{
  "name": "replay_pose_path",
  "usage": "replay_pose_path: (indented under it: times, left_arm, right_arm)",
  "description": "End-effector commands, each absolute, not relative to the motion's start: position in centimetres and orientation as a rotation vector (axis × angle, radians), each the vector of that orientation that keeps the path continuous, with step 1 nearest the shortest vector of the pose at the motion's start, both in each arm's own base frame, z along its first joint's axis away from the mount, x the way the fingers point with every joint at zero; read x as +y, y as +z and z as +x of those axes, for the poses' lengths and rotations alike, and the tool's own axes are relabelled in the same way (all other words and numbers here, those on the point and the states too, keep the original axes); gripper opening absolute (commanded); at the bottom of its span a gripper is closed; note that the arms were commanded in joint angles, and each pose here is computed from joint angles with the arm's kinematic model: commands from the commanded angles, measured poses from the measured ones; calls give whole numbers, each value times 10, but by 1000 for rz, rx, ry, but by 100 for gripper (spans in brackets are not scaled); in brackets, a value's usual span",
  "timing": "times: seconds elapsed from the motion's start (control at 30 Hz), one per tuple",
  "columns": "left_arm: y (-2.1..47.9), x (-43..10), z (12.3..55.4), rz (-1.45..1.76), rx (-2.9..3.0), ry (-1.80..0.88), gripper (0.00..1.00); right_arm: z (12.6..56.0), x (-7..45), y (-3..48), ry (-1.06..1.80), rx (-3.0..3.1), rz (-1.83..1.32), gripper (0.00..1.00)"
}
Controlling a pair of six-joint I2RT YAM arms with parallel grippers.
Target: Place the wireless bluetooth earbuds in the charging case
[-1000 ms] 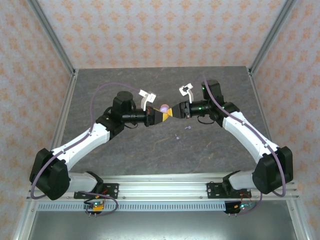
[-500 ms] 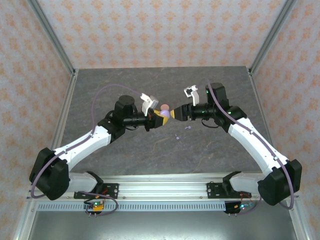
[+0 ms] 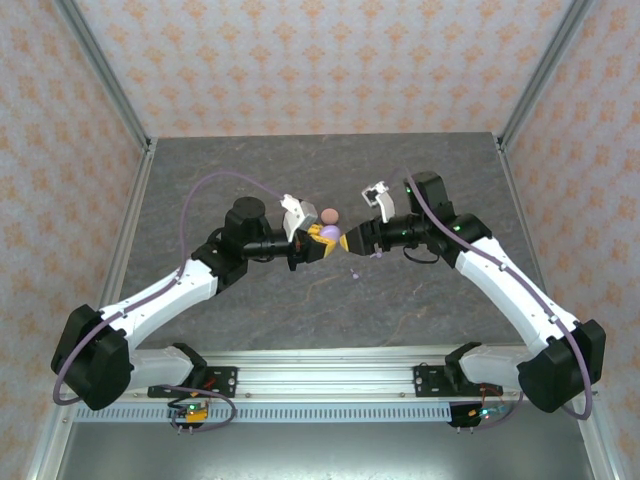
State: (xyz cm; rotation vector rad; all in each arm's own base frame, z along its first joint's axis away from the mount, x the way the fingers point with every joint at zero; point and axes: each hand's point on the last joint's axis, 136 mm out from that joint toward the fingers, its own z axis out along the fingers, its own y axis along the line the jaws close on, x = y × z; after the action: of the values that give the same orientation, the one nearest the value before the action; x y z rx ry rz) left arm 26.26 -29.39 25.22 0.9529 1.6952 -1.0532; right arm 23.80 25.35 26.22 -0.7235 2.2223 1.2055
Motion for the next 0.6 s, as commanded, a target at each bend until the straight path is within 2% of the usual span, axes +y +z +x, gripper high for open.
replay_pose_path:
  times: [0.0,0.57]
  left_arm:
    - [268,-299,251,1019,1588,-1059,13]
    - [272,-306,237,1080,1561,-1084,13]
  right_arm:
    - [231,257,285,1217,2143,-787,61]
    - [258,253,281,1105,2175,-674,61]
